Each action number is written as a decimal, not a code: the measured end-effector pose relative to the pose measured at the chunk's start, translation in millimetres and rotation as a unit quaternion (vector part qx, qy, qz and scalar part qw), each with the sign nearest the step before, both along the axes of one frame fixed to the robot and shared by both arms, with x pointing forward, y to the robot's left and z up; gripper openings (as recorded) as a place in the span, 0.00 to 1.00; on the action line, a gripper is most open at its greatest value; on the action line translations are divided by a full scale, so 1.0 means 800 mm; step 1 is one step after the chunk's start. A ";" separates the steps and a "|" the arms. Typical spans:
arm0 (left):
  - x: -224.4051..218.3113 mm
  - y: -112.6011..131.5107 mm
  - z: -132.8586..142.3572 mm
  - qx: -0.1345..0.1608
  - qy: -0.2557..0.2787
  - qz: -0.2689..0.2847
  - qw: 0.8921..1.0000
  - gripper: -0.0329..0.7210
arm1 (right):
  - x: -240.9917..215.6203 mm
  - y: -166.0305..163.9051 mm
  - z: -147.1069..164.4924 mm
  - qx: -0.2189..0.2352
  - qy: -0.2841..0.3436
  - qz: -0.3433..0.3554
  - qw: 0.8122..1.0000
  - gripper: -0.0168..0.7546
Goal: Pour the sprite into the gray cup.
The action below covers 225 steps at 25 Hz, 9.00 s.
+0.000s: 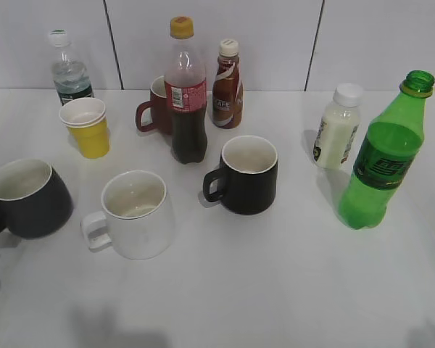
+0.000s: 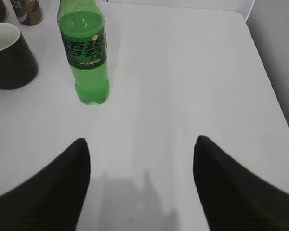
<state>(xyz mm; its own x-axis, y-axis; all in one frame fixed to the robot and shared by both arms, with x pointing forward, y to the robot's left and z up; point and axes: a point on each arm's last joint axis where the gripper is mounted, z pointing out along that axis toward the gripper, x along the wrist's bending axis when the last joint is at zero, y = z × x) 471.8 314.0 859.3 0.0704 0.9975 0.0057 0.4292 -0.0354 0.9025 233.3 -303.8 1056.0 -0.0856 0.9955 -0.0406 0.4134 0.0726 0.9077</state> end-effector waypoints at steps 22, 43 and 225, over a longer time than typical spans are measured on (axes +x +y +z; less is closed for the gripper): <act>0.020 -0.007 -0.009 0.003 -0.021 -0.046 0.999 0.10 | 0.000 0.000 0.000 0.000 0.000 0.000 1.000 0.67; -0.006 -0.016 -0.012 -0.008 -0.002 -0.076 0.997 0.16 | 0.000 0.000 0.000 0.000 0.000 0.000 1.000 0.67; -0.017 -0.224 0.190 0.053 -0.033 -0.335 0.940 0.12 | 0.305 0.183 -0.056 -0.260 -0.082 0.273 0.923 0.55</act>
<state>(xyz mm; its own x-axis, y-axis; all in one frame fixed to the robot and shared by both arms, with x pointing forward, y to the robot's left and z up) 458.5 135.0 1011.4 0.6794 0.7225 0.1280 0.2222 -0.3688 0.9025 477.3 -157.0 1011.3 -0.5181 0.6489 -0.5572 0.0464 0.6718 0.7392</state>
